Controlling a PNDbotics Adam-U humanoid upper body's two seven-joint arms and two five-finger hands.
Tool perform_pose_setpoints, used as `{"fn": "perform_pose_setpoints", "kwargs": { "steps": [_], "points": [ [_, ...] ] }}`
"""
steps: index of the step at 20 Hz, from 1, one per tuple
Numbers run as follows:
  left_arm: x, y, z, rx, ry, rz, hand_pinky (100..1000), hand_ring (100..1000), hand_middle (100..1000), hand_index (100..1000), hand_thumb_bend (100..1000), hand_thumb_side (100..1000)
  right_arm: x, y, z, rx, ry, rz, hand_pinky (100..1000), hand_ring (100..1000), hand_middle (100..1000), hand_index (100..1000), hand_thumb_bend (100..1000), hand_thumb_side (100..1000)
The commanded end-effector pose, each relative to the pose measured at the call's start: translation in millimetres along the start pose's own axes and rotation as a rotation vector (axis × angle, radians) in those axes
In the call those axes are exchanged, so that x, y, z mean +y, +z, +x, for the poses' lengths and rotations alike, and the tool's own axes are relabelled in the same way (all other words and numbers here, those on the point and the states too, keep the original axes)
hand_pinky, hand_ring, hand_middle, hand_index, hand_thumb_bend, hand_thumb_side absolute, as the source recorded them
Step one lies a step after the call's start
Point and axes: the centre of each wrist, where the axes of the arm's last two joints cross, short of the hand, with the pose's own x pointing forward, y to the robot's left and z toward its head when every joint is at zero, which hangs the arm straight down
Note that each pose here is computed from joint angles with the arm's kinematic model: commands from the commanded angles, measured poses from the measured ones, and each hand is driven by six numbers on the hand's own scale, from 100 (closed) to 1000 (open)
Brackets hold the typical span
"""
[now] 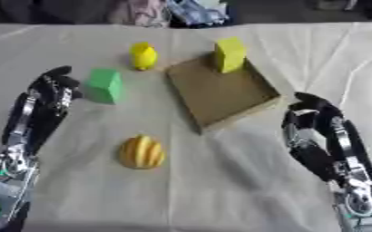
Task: Pick up objects on the table and place them in the box.
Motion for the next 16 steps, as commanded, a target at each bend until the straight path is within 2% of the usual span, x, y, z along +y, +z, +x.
{"fn": "perform_pose_setpoints", "kwargs": {
  "steps": [1,8,12,13,14,16],
  "points": [
    [4.7,-2,5,-0.024,-0.006,0.008,718,611,625,850,100,688,-4.6,-3,6,-0.03,0.013,-0.002,600,576,659,837,100,412],
    [5.5,-2,6,-0.028,-0.011,0.006,718,612,627,851,100,686,-4.5,-3,6,-0.029,0.012,-0.003,600,576,658,837,100,412],
    [12.8,-5,8,-0.048,-0.045,0.006,722,617,634,855,100,671,-4.5,-3,6,-0.028,0.013,-0.002,600,576,659,837,100,411],
    [17.5,-6,10,-0.061,-0.067,0.007,727,623,644,861,100,720,-4.7,-3,6,-0.027,0.014,-0.002,600,576,658,837,100,411],
    [24.1,-8,13,-0.078,-0.1,0.005,730,628,652,866,100,635,-4.9,-2,5,-0.026,0.015,-0.002,600,576,658,837,100,411],
    [39.4,-13,20,-0.116,-0.182,-0.007,735,637,666,871,100,609,-5.1,-2,5,-0.024,0.017,-0.002,600,576,659,837,100,410]
  ]
}}
